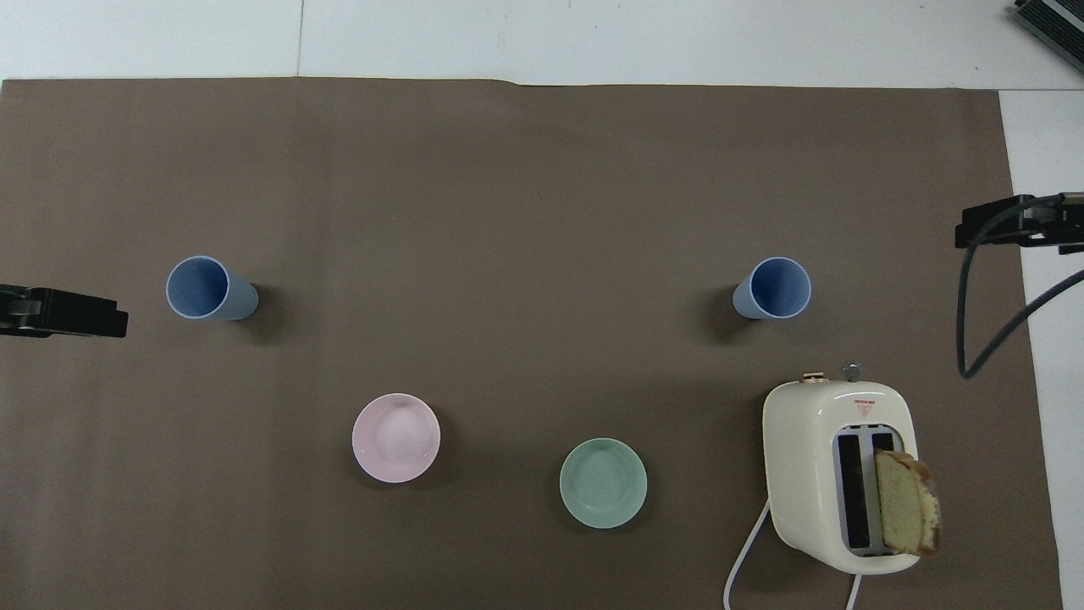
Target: Stack blue cups with both arms
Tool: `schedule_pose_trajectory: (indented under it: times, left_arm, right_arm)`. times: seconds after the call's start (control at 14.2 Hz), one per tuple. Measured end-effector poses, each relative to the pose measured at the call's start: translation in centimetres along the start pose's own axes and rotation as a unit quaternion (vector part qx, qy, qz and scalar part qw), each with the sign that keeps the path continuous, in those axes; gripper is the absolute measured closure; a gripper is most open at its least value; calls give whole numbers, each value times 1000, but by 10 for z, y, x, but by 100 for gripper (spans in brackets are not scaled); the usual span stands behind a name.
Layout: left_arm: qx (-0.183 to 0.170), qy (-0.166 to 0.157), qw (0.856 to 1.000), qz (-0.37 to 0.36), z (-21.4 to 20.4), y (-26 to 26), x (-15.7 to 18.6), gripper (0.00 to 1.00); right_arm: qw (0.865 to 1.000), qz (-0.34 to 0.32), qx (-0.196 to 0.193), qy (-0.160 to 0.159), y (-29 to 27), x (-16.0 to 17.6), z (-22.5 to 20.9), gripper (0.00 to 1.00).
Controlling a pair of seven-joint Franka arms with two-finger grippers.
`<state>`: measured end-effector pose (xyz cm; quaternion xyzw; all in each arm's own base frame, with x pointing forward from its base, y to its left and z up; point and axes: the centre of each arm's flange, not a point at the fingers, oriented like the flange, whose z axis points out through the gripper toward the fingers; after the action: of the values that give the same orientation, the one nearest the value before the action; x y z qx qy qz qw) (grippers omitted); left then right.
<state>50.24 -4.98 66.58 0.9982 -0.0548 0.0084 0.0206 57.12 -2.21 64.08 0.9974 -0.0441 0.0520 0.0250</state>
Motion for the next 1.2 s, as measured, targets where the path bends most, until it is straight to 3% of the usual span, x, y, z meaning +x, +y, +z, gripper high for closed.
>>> schedule_pose_trajectory:
  times: [1.2]
  left_arm:
    - [0,4,1000,-6,-1,-7,1,0]
  right_arm:
    - [1000,0,0,0,0,0,0,0]
